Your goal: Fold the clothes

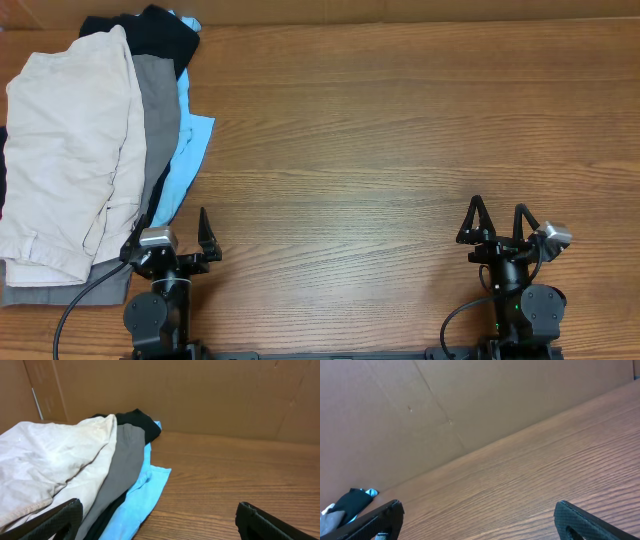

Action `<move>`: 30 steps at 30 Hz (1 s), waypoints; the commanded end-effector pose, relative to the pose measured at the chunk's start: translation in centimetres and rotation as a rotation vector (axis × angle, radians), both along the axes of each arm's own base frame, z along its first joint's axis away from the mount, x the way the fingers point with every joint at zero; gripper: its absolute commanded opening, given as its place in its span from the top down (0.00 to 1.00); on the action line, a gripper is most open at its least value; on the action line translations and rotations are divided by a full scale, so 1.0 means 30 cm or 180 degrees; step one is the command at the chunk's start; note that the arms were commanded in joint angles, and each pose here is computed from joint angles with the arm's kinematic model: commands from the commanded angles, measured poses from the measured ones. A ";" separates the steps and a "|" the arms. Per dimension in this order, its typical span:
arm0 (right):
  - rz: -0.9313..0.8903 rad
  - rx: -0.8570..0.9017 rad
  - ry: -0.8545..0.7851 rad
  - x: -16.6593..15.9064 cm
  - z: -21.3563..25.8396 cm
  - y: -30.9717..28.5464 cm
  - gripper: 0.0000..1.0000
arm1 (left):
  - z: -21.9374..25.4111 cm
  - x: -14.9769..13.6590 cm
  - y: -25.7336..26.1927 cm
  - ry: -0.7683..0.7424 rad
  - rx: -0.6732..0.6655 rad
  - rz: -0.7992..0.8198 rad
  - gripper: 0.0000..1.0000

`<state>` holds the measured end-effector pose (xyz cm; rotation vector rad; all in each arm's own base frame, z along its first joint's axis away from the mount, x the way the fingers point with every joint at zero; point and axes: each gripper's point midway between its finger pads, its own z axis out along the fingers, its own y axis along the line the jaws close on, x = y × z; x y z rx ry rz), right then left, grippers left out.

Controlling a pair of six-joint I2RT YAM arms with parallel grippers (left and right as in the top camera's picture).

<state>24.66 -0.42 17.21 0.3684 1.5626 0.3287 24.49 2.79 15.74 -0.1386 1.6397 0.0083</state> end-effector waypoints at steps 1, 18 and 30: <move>0.0015 0.0017 -0.0012 0.000 -0.006 0.004 0.00 | 0.000 -0.002 0.004 -0.0016 -0.0027 0.0020 0.00; 0.0015 0.0017 -0.0012 0.000 -0.006 0.004 0.00 | 0.000 -0.002 0.004 -0.0017 -0.0025 0.0023 0.00; 0.0148 0.0016 -0.0110 0.000 0.020 0.028 0.00 | -0.002 -0.003 0.018 0.0001 0.0073 0.0094 0.00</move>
